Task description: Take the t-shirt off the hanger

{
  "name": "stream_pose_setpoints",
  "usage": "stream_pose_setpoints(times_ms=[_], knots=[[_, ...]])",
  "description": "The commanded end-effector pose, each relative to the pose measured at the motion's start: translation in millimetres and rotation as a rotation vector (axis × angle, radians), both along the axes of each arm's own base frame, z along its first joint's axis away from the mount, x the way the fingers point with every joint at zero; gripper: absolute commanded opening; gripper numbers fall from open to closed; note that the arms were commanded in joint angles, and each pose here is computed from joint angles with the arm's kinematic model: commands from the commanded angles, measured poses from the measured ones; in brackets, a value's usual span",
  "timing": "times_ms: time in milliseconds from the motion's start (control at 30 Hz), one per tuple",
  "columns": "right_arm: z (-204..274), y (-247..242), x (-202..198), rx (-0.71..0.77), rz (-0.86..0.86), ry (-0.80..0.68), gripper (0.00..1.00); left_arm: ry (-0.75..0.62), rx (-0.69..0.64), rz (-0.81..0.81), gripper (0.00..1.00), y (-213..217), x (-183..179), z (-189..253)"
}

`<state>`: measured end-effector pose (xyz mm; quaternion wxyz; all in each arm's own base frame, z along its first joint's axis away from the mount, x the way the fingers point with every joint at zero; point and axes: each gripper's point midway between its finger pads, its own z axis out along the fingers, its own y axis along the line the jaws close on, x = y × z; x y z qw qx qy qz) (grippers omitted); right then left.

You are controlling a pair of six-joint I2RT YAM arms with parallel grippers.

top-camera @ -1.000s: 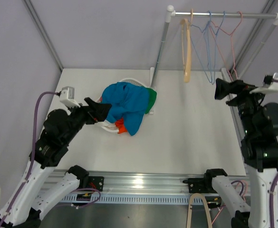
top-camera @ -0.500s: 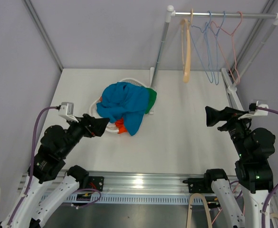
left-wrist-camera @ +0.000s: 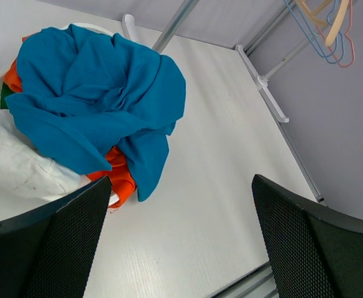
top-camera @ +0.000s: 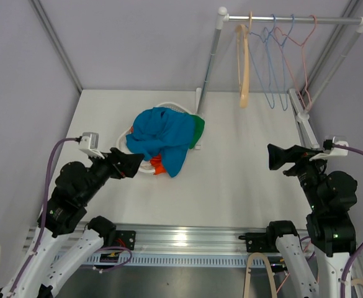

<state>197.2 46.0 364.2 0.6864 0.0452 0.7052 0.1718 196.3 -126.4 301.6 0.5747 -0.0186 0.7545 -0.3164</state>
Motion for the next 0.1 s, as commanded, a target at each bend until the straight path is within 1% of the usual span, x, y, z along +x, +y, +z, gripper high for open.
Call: stream_pose_setpoints(times_ms=[0, 67], knots=[[2.1, 0.0, 0.5, -0.002, 0.0, -0.018, 1.0, -0.047, -0.003, -0.025, 0.99, -3.4, -1.0, 15.2], [0.9, 0.6, 1.4, -0.001, 0.003, -0.013, 1.0, -0.044, -0.005, -0.025, 0.99, -3.6, -0.9, 13.9]])
